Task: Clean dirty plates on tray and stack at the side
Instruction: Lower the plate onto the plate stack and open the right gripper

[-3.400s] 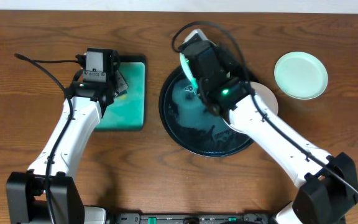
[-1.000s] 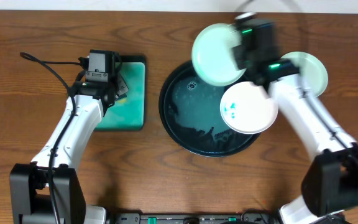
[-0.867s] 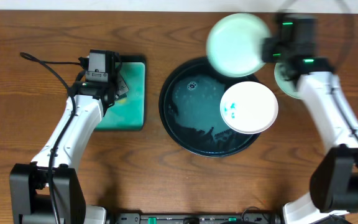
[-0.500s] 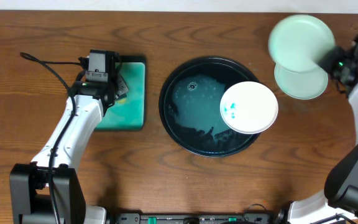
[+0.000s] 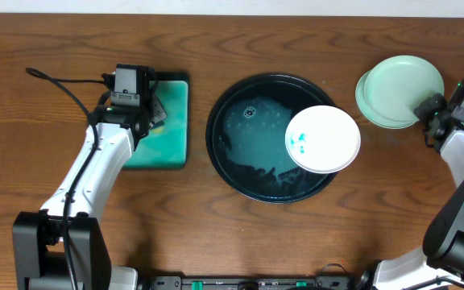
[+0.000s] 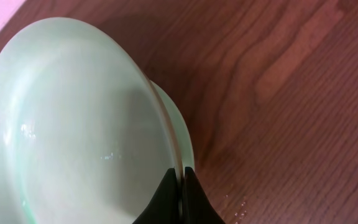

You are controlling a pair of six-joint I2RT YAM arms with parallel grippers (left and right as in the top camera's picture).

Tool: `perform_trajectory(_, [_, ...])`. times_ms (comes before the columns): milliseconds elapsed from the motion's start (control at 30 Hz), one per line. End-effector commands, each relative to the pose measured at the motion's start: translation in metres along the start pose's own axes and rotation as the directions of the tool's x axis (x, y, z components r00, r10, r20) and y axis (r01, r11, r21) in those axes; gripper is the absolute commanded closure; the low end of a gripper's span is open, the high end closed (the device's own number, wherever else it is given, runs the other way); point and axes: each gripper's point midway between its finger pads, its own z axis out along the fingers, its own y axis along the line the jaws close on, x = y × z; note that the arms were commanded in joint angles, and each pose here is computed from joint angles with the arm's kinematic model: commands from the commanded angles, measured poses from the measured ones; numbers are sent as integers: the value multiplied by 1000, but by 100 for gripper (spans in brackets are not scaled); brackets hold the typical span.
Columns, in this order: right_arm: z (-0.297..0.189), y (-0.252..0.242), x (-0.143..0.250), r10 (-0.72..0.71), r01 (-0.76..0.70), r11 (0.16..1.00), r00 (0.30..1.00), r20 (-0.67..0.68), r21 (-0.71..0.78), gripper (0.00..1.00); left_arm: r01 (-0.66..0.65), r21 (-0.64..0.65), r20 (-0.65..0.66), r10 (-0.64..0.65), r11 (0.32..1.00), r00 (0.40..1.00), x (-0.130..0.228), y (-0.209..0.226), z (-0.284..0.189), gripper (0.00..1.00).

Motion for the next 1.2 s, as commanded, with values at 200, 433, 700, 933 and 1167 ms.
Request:
perform_trajectory(200, [13,-5,5,-11,11,1000,1000,-3,22,99,-2,-22,6,2,1000,1000,-1,6,3,93])
perform_trajectory(433, [34,2,22,-104,102,994,993,-57,-44,83,-2,-22,7,2,1000,1000,-1,6,3,93])
perform_trajectory(700, [2,26,8,-205,192,974,973,-102,-122,14,-2,-22,7,3,1000,1000,-1,6,3,93])
perform_trajectory(933, [-79,76,0,-331,286,907,938,-101,-309,15,-2,-22,7,3,1000,1000,-1,6,3,93])
perform_trajectory(1167, [-106,90,86,-607,436,744,757,-241,-506,17,-2,-22,7,2,1000,1000,-1,6,3,93])
